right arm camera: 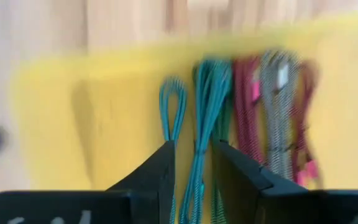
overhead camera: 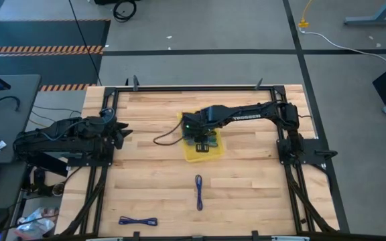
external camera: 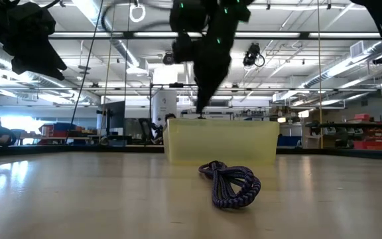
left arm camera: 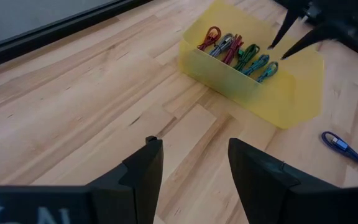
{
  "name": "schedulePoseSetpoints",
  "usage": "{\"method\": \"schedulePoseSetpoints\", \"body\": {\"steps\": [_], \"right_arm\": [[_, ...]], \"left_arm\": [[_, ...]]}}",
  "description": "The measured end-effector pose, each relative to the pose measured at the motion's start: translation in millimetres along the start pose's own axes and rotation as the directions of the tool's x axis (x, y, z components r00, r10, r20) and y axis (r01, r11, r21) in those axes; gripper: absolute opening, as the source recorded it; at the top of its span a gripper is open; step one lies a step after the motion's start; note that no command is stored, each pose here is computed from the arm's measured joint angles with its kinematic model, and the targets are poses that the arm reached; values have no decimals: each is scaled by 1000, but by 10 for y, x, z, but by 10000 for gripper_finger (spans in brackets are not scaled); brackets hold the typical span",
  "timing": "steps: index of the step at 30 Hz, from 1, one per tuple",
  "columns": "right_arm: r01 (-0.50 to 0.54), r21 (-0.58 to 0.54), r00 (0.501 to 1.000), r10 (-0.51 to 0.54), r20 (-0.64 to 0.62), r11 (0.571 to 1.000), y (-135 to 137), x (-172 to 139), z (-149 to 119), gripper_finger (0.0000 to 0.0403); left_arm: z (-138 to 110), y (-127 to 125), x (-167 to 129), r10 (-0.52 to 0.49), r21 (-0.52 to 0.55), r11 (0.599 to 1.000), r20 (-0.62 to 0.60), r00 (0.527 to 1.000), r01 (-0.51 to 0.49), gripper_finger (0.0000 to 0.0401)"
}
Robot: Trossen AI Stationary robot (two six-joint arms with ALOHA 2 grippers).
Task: Pick and place USB-C Cables
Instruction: Put the left dark blue charger cable into the yellow bin
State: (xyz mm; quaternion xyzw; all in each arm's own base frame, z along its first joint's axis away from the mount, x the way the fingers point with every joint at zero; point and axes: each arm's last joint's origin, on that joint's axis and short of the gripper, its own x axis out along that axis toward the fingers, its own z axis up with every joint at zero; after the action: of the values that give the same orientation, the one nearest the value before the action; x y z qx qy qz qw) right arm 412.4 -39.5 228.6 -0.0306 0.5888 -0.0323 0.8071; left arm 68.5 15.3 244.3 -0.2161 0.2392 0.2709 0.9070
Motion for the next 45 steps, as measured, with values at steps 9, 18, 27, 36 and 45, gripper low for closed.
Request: {"method": "schedulePoseSetpoints", "body": {"steps": [9,18,27,36,45], "right_arm": [[-103,32,958,91,272,994,160,-1070,465,115],[-316,-66,775,297,558,947,346,-2015,549,115],[-375,-106,650,342,678,921,371,-2588,318,115],[-355,-160,516,336,788,921,336,-3014,154,115],[-343,-179,461,331,823,922,304,-3297,-61,115]], "left_arm": [[12,-20,0,-43,-20,999,-1,999,43,188],[156,-216,-46,-421,-36,906,37,906,422,176],[532,-616,-312,-842,175,516,281,460,838,131],[783,-803,-627,-900,431,410,335,280,804,103],[868,-1259,-459,-716,292,647,-88,693,705,54]]}}
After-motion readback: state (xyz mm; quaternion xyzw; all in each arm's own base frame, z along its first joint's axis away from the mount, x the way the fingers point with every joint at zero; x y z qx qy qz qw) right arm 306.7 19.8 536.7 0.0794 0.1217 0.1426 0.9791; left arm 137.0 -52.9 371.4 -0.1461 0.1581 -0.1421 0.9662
